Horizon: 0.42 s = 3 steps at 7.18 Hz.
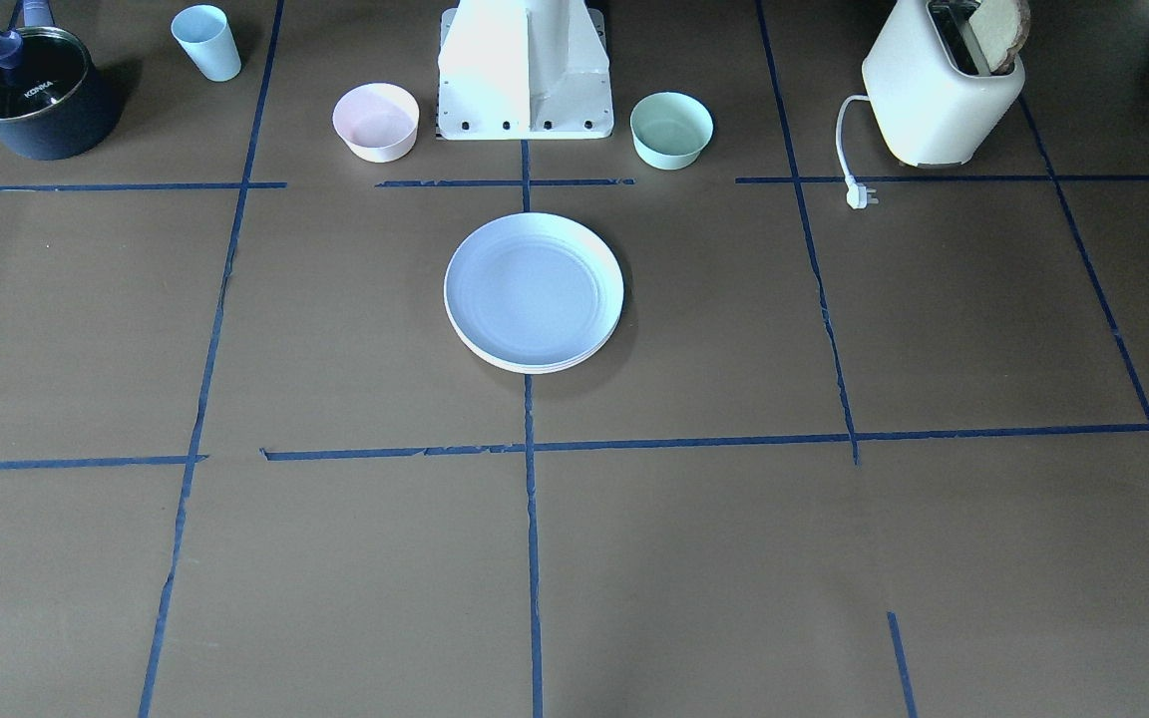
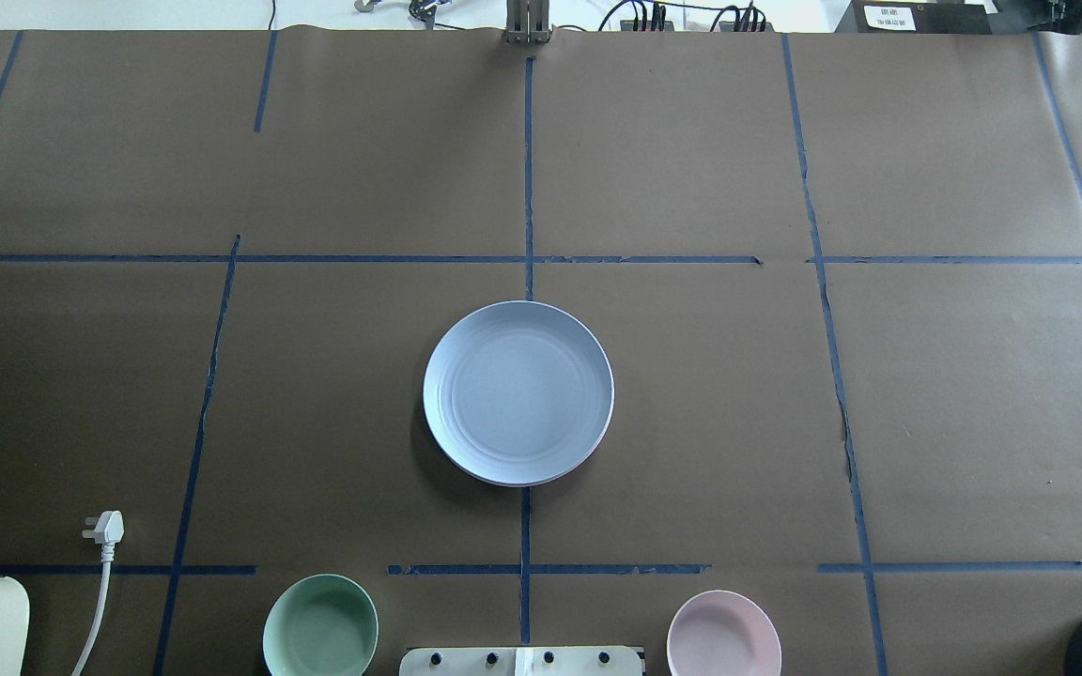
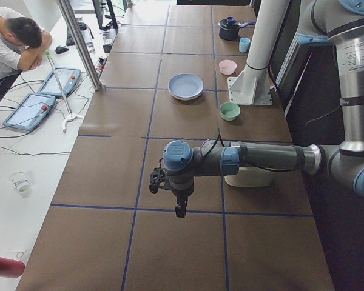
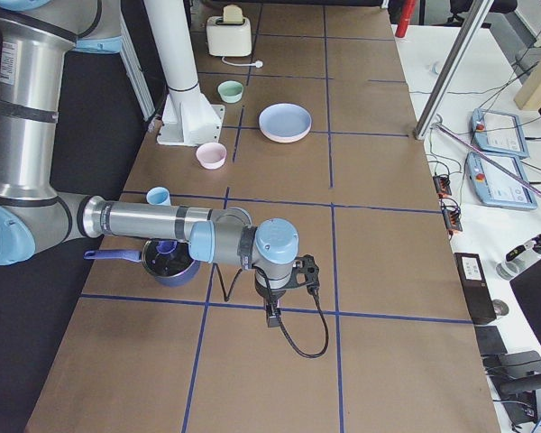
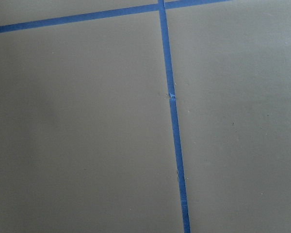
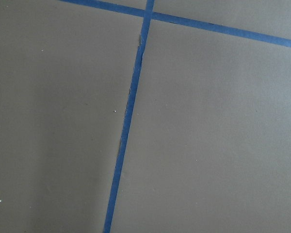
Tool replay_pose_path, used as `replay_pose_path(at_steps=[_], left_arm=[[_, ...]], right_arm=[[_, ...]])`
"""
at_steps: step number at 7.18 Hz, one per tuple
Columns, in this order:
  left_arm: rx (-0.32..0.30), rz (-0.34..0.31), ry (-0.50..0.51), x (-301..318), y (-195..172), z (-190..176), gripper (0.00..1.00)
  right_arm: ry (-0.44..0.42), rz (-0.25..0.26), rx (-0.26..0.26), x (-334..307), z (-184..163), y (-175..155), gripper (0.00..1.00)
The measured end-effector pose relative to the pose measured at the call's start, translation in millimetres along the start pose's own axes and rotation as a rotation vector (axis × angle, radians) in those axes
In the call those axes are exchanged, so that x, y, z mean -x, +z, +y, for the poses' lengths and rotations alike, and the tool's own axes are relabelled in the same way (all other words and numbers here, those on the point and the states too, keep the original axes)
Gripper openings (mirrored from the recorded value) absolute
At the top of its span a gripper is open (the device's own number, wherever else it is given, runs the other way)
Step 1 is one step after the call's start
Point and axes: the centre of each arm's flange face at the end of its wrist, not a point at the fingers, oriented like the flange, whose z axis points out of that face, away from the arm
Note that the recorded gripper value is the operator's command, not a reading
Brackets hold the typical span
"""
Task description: Stack three plates with pink and blue
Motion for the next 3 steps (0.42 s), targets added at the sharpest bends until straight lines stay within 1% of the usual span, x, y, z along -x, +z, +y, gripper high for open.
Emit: replay_pose_path(at_steps=[3], left_arm=[[0.005,0.003,-0.005,1.2,2.1,3.4,1.00]], right_arm=[[-0.005,-0.002,0.007,2.0,-0.6,3.0,1.00]])
